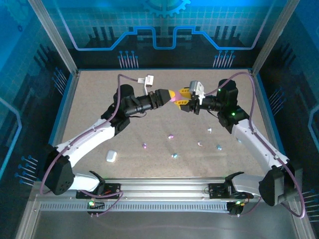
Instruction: Insert wireless bluetooth earbuds into charging case
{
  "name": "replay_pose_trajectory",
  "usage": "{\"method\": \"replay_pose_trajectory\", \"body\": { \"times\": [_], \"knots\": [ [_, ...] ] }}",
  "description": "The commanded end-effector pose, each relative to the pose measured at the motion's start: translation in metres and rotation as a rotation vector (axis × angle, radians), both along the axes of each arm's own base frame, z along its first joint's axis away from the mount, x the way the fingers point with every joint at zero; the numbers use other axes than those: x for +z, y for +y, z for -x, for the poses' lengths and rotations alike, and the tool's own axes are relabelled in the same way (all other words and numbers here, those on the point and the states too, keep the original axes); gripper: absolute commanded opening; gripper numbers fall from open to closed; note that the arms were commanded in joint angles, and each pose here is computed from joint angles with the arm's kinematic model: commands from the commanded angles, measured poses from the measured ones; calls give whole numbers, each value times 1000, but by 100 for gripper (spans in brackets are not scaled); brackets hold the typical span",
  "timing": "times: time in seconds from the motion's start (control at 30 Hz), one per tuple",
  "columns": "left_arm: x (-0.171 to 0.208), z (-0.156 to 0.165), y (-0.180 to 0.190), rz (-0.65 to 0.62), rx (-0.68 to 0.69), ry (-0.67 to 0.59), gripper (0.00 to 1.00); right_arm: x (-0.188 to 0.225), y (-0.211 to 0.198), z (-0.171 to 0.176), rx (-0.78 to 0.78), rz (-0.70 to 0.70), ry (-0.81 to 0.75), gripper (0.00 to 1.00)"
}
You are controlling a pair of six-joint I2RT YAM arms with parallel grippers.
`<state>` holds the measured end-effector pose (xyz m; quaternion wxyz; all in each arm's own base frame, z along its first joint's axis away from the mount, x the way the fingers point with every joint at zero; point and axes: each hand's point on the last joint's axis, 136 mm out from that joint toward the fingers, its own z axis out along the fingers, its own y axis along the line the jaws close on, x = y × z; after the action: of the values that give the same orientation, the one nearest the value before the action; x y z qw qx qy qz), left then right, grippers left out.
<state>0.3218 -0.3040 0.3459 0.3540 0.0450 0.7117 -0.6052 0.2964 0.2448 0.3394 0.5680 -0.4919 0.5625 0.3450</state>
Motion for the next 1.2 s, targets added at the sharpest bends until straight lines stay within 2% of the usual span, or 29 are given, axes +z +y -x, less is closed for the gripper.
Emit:
{"method": "replay_pose_trajectory", "body": {
  "times": [0.0,0.2,0.3,0.53,0.77,1.03,1.17],
  "knots": [
    [14,14,14,-142,22,-325,69,3,0,14,105,13,129,32],
    [9,39,18,-260,-18,-775,71,11,4,27,228,16,266,32],
    [7,41,17,-292,-26,-858,70,15,5,31,261,16,293,32],
    [18,47,10,-252,-79,-890,69,14,5,34,285,22,305,32],
    [17,48,5,-239,-114,-858,64,14,7,35,298,25,288,33],
    [18,46,1,-209,-140,-831,64,12,9,36,299,35,279,33],
    [14,45,0,-228,-150,-819,59,13,10,36,303,34,270,33]
  ]
}}
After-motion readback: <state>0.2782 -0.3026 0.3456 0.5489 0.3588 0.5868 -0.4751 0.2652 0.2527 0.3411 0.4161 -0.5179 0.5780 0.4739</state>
